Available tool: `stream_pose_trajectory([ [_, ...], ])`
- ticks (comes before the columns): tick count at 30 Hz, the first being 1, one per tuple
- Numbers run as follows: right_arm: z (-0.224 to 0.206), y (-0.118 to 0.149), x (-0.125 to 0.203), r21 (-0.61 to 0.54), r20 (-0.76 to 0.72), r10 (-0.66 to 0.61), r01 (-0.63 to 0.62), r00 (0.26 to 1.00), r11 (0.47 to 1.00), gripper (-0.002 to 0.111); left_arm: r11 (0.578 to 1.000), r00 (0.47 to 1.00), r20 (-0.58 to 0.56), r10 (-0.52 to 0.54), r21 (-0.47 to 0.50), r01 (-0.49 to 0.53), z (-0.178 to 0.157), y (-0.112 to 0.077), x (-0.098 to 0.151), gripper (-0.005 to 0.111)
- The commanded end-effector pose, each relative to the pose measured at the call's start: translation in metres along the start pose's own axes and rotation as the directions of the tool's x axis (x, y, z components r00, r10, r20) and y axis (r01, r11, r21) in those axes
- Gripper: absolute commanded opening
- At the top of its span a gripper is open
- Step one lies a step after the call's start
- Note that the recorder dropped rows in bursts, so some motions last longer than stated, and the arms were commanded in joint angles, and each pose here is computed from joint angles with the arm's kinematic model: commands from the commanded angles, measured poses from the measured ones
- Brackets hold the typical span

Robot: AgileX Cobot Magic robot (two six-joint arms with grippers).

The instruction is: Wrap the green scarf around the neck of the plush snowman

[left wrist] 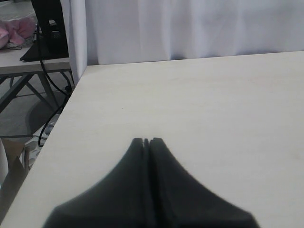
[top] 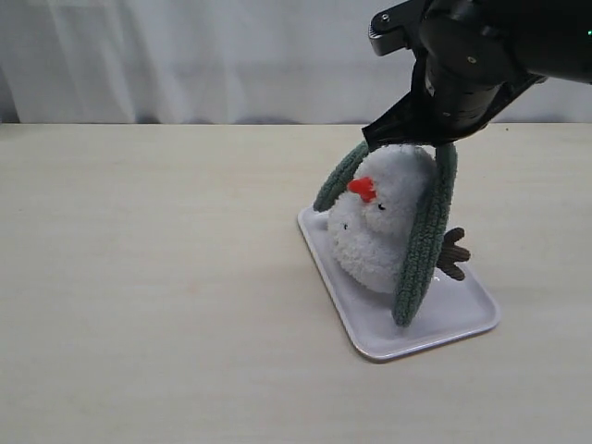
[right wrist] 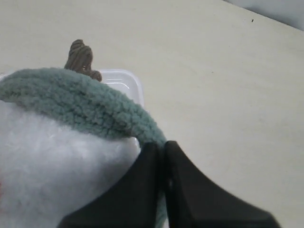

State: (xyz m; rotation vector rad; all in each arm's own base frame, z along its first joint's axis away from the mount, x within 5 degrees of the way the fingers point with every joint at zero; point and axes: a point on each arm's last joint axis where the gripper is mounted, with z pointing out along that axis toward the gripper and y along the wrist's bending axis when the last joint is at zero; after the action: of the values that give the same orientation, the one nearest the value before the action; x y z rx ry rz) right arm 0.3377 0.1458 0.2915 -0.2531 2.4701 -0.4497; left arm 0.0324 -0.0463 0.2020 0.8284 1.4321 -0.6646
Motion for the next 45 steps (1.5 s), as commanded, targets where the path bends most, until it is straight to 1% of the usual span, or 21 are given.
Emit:
stream_pose_trajectory([
  [1,0.015,0.004,0.005,0.045,-0.059,-0.019,0.022,0.998,0.999,0.004,1.000,0.999,0.032,-0.013,0.000,0.013,0.000,0.000,-0.002,0.000],
  [12,0.046,0.020,0.014,0.083,-0.141,-0.067,0.079,0.988,0.993,0.004,1.000,0.999,0.032,-0.013,0.000,0.013,0.000,0.000,-0.002,0.000],
  [20,0.049,0.021,0.015,0.088,-0.157,-0.065,0.079,0.985,0.993,0.004,1.000,0.999,0.032,-0.013,0.000,0.013,0.000,0.000,-0.002,0.000],
  [23,0.040,0.016,0.013,0.090,-0.143,-0.051,0.065,0.988,0.994,0.006,1.000,0.999,0.032,-0.013,0.000,0.013,0.000,0.000,-0.002,0.000],
  [29,0.016,0.005,0.008,0.051,-0.096,0.004,0.001,0.995,0.999,0.023,1.000,0.999,0.032,-0.013,0.000,0.013,0.000,0.000,-0.002,0.000],
  [33,0.002,0.000,0.008,0.008,-0.097,0.012,-0.011,0.995,1.000,0.031,1.000,0.999,0.032,-0.013,0.000,0.013,0.000,0.000,-0.002,0.000],
  [36,-0.009,-0.003,0.009,-0.035,-0.100,0.010,-0.013,0.995,0.999,0.034,1.000,0.999,0.032,-0.013,0.000,0.013,0.000,0.000,-0.002,0.000],
  [40,-0.025,-0.007,0.013,-0.112,-0.115,-0.015,0.002,0.993,0.994,0.034,1.000,0.999,0.032,-0.013,0.000,0.013,0.000,0.000,-0.002,0.000],
  [45,-0.044,-0.016,0.022,-0.155,-0.144,-0.039,0.016,0.989,0.988,0.034,1.000,0.999,0.032,-0.013,0.000,0.013,0.000,0.000,-0.002,0.000],
])
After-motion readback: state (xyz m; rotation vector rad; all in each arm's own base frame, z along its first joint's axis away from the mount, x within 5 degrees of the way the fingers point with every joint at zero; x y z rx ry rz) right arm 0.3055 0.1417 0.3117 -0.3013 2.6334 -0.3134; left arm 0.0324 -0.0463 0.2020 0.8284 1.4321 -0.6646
